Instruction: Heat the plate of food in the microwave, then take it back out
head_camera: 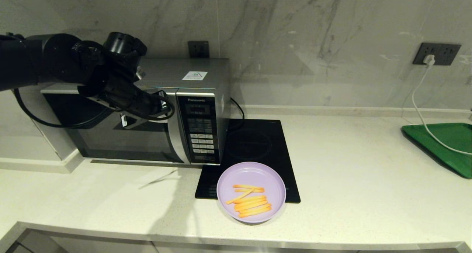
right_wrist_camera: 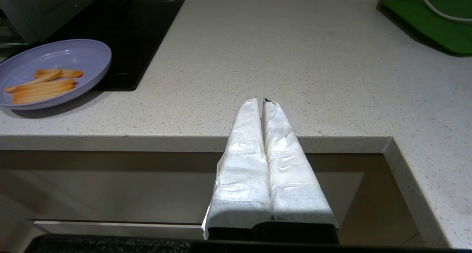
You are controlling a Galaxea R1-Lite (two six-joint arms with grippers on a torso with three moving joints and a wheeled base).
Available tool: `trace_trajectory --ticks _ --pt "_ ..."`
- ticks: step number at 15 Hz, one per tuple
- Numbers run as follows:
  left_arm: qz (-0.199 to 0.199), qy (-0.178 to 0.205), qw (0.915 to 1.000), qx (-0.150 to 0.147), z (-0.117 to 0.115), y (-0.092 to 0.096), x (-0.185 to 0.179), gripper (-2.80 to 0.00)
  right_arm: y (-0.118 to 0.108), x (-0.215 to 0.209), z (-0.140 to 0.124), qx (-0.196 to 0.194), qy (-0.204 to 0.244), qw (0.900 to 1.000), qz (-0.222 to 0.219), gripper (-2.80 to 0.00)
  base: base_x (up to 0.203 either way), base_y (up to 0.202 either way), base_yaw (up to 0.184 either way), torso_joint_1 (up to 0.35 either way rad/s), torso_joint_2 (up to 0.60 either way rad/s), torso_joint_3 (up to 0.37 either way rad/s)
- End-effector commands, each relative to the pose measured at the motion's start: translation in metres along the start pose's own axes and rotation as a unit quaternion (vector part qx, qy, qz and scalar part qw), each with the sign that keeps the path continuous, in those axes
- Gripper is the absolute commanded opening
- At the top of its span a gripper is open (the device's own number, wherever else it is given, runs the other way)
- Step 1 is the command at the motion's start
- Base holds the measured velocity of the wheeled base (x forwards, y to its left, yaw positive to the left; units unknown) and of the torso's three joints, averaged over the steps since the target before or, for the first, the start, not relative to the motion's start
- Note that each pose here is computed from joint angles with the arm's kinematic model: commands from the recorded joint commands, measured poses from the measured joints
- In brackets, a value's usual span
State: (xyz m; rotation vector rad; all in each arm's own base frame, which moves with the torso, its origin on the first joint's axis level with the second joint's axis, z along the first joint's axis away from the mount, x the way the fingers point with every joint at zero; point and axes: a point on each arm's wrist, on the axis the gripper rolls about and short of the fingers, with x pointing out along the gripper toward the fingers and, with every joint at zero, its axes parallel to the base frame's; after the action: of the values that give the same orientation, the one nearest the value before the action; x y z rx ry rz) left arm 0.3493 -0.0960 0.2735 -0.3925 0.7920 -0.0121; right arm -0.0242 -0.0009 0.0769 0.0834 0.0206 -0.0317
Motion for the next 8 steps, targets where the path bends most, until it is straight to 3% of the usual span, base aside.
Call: trace_trajectory --ticks 1,4,8 --pt "-0.004 -0.007 1.0 -0.003 -0.002 0.002 -0.026 -2.8 0.0 0.0 0.0 0.0 0.0 1.0 0.0 -2.8 0.0 0.0 0.0 0.0 0.0 0.0" --pt "-0.017 -0.018 0.9997 0.003 -0.016 0.013 -0.096 -2.8 0.0 0.0 0.0 0.0 0.0 1.0 0.0 -2.8 0.0 0.0 0.0 0.0 0.0 0.0" --pt "-0.016 -0.04 0.9974 0.058 -0.07 0.051 -0.191 -2.8 0.0 0.0 0.0 0.0 0.0 1.0 0.0 -2.8 0.0 0.0 0.0 0.0 0.0 0.0"
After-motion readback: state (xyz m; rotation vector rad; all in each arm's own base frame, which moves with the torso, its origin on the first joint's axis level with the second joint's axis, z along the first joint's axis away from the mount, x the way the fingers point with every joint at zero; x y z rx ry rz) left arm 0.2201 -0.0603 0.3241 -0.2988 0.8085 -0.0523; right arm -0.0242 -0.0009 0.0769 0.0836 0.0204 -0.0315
